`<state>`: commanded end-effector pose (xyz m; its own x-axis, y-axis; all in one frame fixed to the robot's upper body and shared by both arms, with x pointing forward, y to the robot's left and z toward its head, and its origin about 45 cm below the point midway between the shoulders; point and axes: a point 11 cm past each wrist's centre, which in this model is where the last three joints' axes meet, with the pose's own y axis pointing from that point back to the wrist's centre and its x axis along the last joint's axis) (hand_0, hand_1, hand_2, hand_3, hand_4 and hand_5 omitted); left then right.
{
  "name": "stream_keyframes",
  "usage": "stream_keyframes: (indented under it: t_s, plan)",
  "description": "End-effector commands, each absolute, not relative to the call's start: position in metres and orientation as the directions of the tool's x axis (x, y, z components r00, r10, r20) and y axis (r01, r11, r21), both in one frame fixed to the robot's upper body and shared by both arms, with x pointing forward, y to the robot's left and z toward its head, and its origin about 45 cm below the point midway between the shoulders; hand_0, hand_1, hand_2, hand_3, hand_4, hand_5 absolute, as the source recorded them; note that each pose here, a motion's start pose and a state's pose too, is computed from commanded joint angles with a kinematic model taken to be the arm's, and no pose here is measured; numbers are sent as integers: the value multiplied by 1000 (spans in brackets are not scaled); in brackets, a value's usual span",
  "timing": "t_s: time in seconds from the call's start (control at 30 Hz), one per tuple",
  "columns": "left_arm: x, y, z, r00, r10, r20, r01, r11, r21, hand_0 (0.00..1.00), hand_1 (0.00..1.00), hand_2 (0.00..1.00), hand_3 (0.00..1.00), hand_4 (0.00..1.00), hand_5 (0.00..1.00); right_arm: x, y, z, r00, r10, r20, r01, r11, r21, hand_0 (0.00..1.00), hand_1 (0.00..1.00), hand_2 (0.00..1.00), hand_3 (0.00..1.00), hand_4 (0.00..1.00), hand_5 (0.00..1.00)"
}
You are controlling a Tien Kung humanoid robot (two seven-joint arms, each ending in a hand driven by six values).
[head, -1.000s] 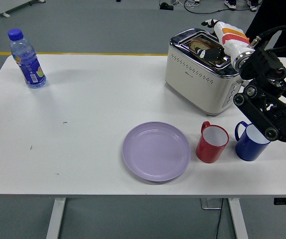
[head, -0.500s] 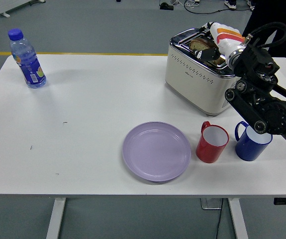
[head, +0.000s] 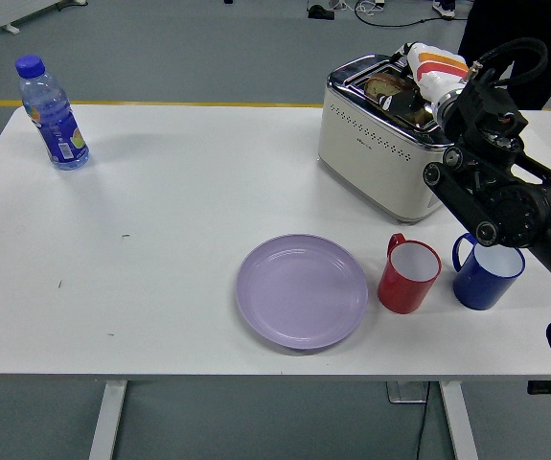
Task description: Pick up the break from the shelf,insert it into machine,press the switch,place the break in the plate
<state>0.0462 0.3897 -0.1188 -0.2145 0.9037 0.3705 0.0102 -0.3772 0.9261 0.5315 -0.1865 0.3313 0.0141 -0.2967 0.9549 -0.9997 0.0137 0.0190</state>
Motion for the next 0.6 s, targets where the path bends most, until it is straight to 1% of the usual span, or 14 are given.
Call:
stream_keyframes:
  t_s: [0.03,0.2,0.23,0.4,0.43,0.6]
  plan:
    - [46,390,-119,-214,904,371,10,-377,926,695,576,716,678,513,952,532,-186,331,14,-296,955,-1000,14,20,377,445,502,699,764,319]
    - [46,390,-119,-214,903,372,10,-379,925,695,576,716,678,513,952,533,-183,329,27,-288,957,-999,16,32,377,445,502,699,764,319]
    - [46,390,-119,-214,903,373,9,-379,925,695,575,716,677,514,952,533,-182,328,30,-287,958,-999,15,36,300,388,454,656,763,319]
    - [47,391,-118,-214,903,374,9,-381,925,695,575,716,677,514,952,534,-178,326,39,-279,959,-999,13,44,300,388,454,656,763,319]
    - [47,391,-118,-214,902,374,8,-381,924,695,572,716,678,515,952,534,-178,326,41,-277,960,-999,13,46,259,358,425,585,754,307]
    - [47,391,-118,-215,902,375,7,-383,924,695,572,716,678,515,952,535,-176,325,33,-271,962,-999,16,39,259,358,425,585,754,307]
